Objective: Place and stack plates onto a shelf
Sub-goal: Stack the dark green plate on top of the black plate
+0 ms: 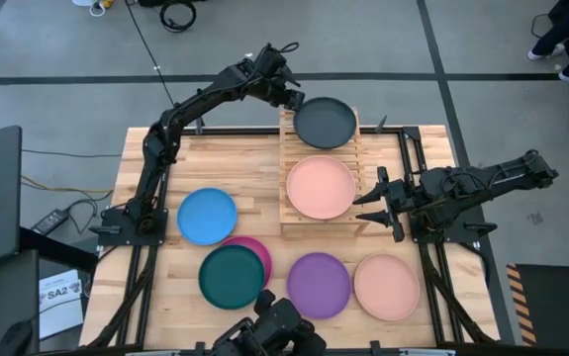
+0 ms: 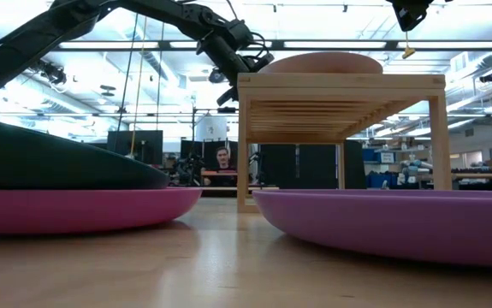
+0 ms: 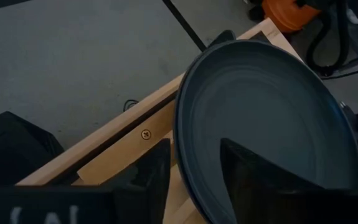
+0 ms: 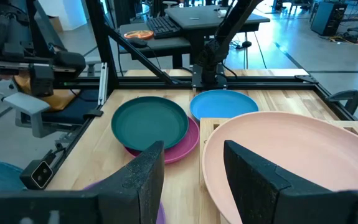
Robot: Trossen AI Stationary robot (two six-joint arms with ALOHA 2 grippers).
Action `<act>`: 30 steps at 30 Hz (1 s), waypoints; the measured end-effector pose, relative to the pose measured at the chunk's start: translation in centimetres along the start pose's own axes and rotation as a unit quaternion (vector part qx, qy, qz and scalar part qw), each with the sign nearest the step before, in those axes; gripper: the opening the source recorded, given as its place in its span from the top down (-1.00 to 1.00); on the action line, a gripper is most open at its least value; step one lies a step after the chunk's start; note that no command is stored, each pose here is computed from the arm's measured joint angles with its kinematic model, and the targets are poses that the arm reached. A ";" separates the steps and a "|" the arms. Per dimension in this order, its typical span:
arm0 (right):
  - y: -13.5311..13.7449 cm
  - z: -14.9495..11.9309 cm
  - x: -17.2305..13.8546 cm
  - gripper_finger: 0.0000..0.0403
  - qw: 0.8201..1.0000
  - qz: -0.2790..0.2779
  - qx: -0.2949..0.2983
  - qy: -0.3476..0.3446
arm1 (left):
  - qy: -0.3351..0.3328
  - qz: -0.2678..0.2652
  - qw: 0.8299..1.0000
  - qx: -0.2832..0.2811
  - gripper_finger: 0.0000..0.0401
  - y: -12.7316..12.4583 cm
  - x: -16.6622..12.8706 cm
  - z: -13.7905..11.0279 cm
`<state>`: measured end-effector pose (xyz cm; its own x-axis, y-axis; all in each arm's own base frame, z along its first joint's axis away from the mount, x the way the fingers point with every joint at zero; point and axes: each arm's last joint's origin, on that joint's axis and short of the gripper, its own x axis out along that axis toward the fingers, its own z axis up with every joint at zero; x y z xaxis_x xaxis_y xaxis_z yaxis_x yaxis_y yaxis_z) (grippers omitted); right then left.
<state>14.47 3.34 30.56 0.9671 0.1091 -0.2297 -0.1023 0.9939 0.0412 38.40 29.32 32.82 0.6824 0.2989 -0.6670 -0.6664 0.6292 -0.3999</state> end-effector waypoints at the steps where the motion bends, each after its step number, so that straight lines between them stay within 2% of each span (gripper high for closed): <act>1: 0.0 0.0 0.0 0.15 1.000 0.000 0.000 0.000 | 0.000 0.000 1.000 0.000 0.24 0.0 0.0 0.0; 14: 0.0 0.0 0.0 0.15 1.000 0.000 0.000 0.000 | 0.004 -0.013 1.000 0.005 0.18 0.2 -0.3 0.1; 19: 0.0 0.0 0.0 0.15 1.000 0.000 0.000 0.000 | 0.032 -0.063 0.997 0.035 0.18 0.2 -1.1 0.1; 25: 0.0 0.0 0.0 0.15 1.000 0.000 0.004 0.001 | 0.055 -0.056 0.992 0.103 0.18 -0.5 -3.3 -0.5; 30: 0.0 0.0 0.0 0.15 1.000 0.003 0.005 0.002 | 0.061 -0.049 0.983 0.167 0.18 -2.5 -6.3 -1.2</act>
<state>14.45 3.35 30.53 0.9656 0.1161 -0.2327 -0.1066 0.9929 0.0532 35.41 25.02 37.28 0.6840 0.1501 -0.7138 -0.4501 0.8569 -0.2512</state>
